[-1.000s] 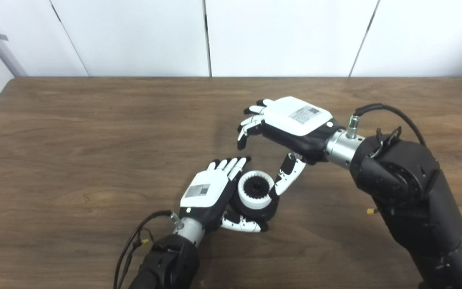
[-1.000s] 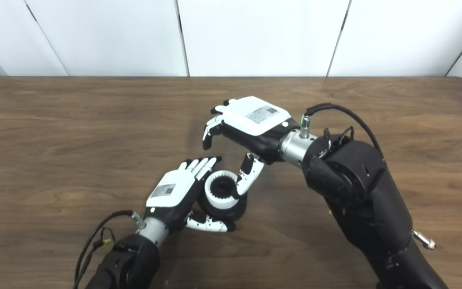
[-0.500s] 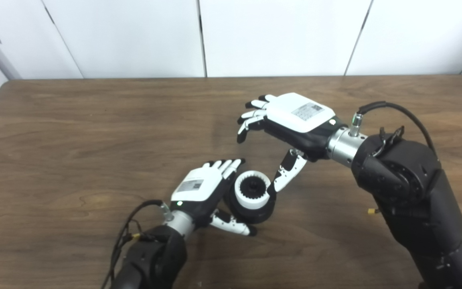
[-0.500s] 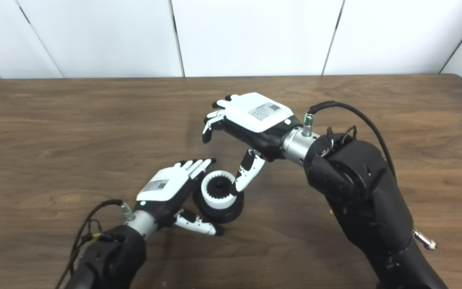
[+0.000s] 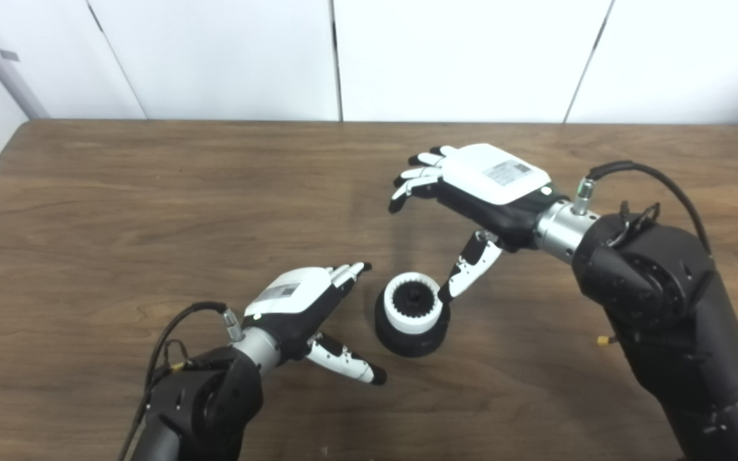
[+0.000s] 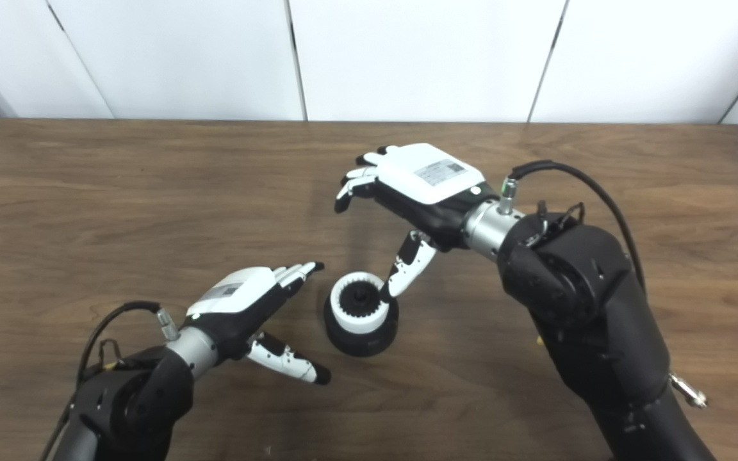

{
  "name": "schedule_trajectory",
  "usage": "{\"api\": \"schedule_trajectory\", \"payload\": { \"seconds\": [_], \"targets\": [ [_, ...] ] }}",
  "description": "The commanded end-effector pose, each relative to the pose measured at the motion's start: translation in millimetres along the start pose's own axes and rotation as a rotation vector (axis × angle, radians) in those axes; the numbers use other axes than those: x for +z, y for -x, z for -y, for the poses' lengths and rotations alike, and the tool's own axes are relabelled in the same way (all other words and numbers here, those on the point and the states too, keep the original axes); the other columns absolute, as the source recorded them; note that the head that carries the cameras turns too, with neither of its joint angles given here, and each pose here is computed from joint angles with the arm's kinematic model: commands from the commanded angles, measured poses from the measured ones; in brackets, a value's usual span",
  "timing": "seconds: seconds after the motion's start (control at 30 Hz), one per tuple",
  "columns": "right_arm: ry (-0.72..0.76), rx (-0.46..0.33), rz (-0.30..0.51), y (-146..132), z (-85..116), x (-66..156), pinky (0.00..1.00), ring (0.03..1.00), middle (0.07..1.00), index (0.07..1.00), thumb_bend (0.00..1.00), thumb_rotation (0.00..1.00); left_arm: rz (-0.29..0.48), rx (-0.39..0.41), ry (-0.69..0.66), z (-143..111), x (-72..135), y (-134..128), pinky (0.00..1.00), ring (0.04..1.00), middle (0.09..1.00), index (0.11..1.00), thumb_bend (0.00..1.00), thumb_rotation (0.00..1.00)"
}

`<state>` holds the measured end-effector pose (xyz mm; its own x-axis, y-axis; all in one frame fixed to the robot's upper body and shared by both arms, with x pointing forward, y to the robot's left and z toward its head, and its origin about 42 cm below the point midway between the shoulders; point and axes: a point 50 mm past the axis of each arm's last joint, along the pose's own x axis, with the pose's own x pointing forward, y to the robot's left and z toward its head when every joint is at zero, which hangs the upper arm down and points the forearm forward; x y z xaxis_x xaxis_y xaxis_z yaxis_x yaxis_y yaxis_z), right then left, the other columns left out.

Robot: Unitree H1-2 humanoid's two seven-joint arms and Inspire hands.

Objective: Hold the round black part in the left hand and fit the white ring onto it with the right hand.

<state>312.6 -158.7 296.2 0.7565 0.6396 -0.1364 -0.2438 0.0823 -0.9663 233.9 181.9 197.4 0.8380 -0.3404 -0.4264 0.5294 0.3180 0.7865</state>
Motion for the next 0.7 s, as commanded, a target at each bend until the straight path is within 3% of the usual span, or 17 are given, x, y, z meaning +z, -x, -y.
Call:
{"api": "schedule_trajectory", "payload": {
  "seconds": [0.0,0.13,0.17,0.3,0.43,0.53,0.67],
  "targets": [
    [0.010,-0.066,-0.007,6.9,12.3,-6.8,1.00,0.959,0.881,0.763,1.00,0.27,0.005,0.077,-0.002,-16.2,-3.4,15.7,1.00,1.000,1.000,0.997,1.00,0.43],
    [-0.056,-0.078,-0.052,19.7,7.7,-18.5,1.00,0.956,0.883,0.765,1.00,0.32,0.028,0.152,0.094,-22.5,-19.0,34.8,1.00,1.000,1.000,0.985,1.00,0.48],
    [-0.103,-0.096,-0.070,26.6,5.5,-22.4,1.00,0.953,0.881,0.766,0.99,0.35,0.046,0.182,0.144,-23.0,-25.4,41.6,0.97,0.996,0.994,0.977,0.98,0.54],
    [-0.289,-0.193,-0.137,58.8,-8.7,-32.1,0.91,0.937,0.881,0.788,0.85,0.45,0.079,0.273,0.264,-19.6,-47.1,58.2,0.90,1.000,1.000,0.996,0.85,0.78],
    [-0.415,-0.271,-0.199,86.8,-27.2,-35.6,0.83,0.927,0.901,0.830,0.69,0.52,0.093,0.383,0.341,-13.7,-58.2,72.6,0.91,0.989,1.000,1.000,0.81,0.91],
    [-0.504,-0.313,-0.248,109.1,-41.8,-39.0,0.84,0.923,0.926,0.886,0.58,0.65,0.113,0.469,0.408,-10.7,-64.7,85.9,0.92,0.982,1.000,1.000,0.76,0.95],
    [-0.620,-0.364,-0.314,135.9,-58.0,-43.7,0.85,0.924,0.944,0.917,0.52,0.86,0.120,0.549,0.472,-7.8,-76.7,94.5,0.94,0.981,0.999,1.000,0.64,1.00]
  ]
}}
